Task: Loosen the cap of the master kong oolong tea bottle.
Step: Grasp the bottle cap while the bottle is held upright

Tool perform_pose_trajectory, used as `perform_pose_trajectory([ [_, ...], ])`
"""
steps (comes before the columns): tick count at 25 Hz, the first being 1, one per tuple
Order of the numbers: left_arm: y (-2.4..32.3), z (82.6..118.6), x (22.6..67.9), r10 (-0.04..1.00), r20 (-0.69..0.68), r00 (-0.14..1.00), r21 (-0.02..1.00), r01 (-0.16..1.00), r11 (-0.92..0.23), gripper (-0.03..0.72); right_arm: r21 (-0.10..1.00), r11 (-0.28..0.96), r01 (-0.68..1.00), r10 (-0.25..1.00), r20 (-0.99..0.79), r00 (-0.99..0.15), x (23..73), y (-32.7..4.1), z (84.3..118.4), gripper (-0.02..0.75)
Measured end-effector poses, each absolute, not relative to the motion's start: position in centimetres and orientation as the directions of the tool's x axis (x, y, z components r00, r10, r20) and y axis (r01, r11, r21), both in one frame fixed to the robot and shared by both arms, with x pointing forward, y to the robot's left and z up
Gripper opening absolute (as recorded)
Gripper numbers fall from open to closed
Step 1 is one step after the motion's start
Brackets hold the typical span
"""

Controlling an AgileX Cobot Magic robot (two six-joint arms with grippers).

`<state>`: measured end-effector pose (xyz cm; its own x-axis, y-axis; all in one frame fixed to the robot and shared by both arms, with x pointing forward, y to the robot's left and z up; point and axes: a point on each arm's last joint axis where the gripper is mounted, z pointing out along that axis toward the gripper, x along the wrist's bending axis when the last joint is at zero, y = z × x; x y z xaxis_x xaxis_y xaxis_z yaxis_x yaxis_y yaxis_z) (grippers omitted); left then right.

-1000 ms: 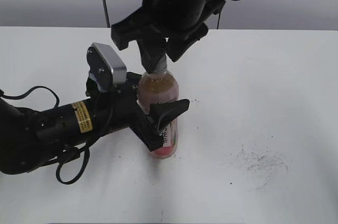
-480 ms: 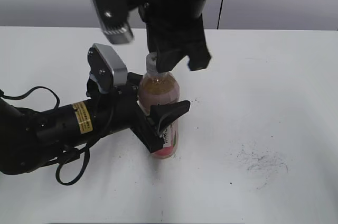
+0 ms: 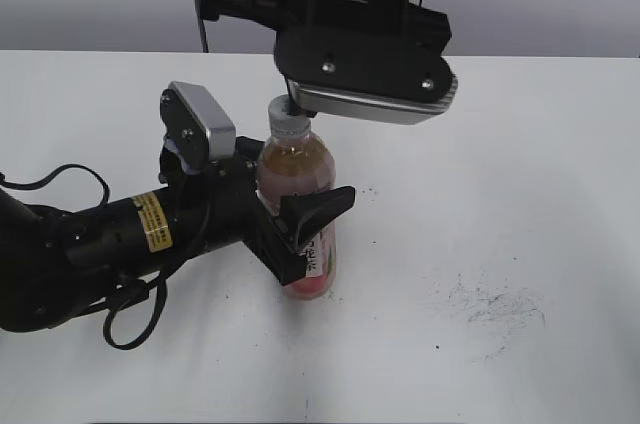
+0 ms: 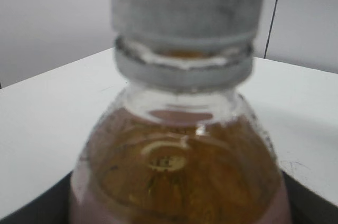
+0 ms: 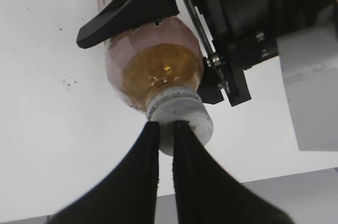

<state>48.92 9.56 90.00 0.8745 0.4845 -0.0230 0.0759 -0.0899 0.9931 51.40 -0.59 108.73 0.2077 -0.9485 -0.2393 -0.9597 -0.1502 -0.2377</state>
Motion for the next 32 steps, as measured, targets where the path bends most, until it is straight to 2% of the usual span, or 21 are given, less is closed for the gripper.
perform_pose_trajectory([
  [2, 9.6, 90.0, 48.9, 0.484, -0.023, 0.874, 0.993, 0.076, -0.090, 0.442, -0.213, -0.055, -0.976, -0.959, -0.261, 0.111, 51.4, -0.6, 108.7, 0.069],
  [3, 9.6, 90.0, 48.9, 0.484, -0.023, 0.874, 0.993, 0.076, -0.090, 0.442, -0.193, 0.018, -0.981, -0.961, -0.275, 0.036, 51.4, -0.6, 108.7, 0.104],
  [5, 9.6, 90.0, 48.9, 0.484, -0.023, 0.874, 0.993, 0.076, -0.090, 0.442, -0.125, 0.202, -0.971, -0.937, -0.313, -0.154, 51.3, -0.5, 108.7, 0.215],
  [7, 9.5, 90.0, 48.9, 0.482, -0.020, 0.876, 0.993, 0.073, -0.092, 0.442, -0.018, 0.434, -0.900, -0.851, -0.337, -0.404, 51.0, -0.3, 108.6, 0.369],
  [8, 9.5, 90.0, 48.9, 0.482, -0.020, 0.876, 0.993, 0.073, -0.092, 0.442, 0.052, 0.573, -0.818, -0.761, -0.335, -0.555, 51.0, -0.3, 108.6, 0.441],
  [10, 9.5, 90.0, 48.9, 0.482, -0.020, 0.876, 0.993, 0.073, -0.092, 0.442, 0.175, 0.782, -0.599, -0.538, -0.298, -0.789, 50.8, -0.1, 108.6, 0.536],
  [12, 9.5, 90.0, 48.9, 0.482, -0.020, 0.876, 0.993, 0.073, -0.092, 0.442, 0.274, 0.915, -0.295, -0.240, -0.215, -0.947, 50.7, 0.0, 108.6, 0.562],
  [13, 9.5, 90.0, 48.9, 0.482, -0.020, 0.876, 0.993, 0.073, -0.092, 0.442, 0.299, 0.940, -0.162, -0.112, -0.176, -0.978, 50.7, 0.0, 108.6, 0.564],
  [15, 9.5, 90.0, 48.9, 0.481, -0.018, 0.877, 0.993, 0.071, -0.092, 0.442, 0.340, 0.931, 0.133, 0.177, -0.100, -0.979, 50.9, 0.0, 108.6, 0.566],
  [17, 9.5, 90.0, 48.9, 0.481, -0.018, 0.877, 0.993, 0.072, -0.093, 0.442, 0.353, 0.868, 0.349, 0.394, -0.063, -0.917, 51.2, -0.2, 108.5, 0.566],
  [19, 9.5, 90.0, 48.9, 0.481, -0.018, 0.877, 0.993, 0.072, -0.093, 0.442, 0.352, 0.796, 0.492, 0.542, -0.053, -0.839, 51.6, -0.5, 108.4, 0.566],
  [22, 9.5, 90.0, 48.9, 0.481, -0.018, 0.877, 0.993, 0.072, -0.093, 0.442, 0.349, 0.747, 0.566, 0.617, -0.047, -0.785, 51.9, -0.6, 108.2, 0.566],
  [26, 9.5, 90.0, 48.9, 0.481, -0.018, 0.877, 0.993, 0.072, -0.093, 0.442, 0.336, 0.736, 0.587, 0.634, -0.038, -0.773, 52.0, -0.4, 107.6, 0.545],
  [29, 9.5, 90.0, 48.9, 0.481, -0.018, 0.877, 0.993, 0.072, -0.093, 0.442, 0.328, 0.735, 0.593, 0.636, -0.032, -0.771, 52.0, -0.4, 107.6, 0.437],
  [32, 9.5, 90.0, 48.9, 0.481, -0.018, 0.877, 0.993, 0.071, -0.094, 0.442, 0.318, 0.758, 0.570, 0.608, -0.028, -0.793, 51.7, -0.3, 107.6, 0.267],
])
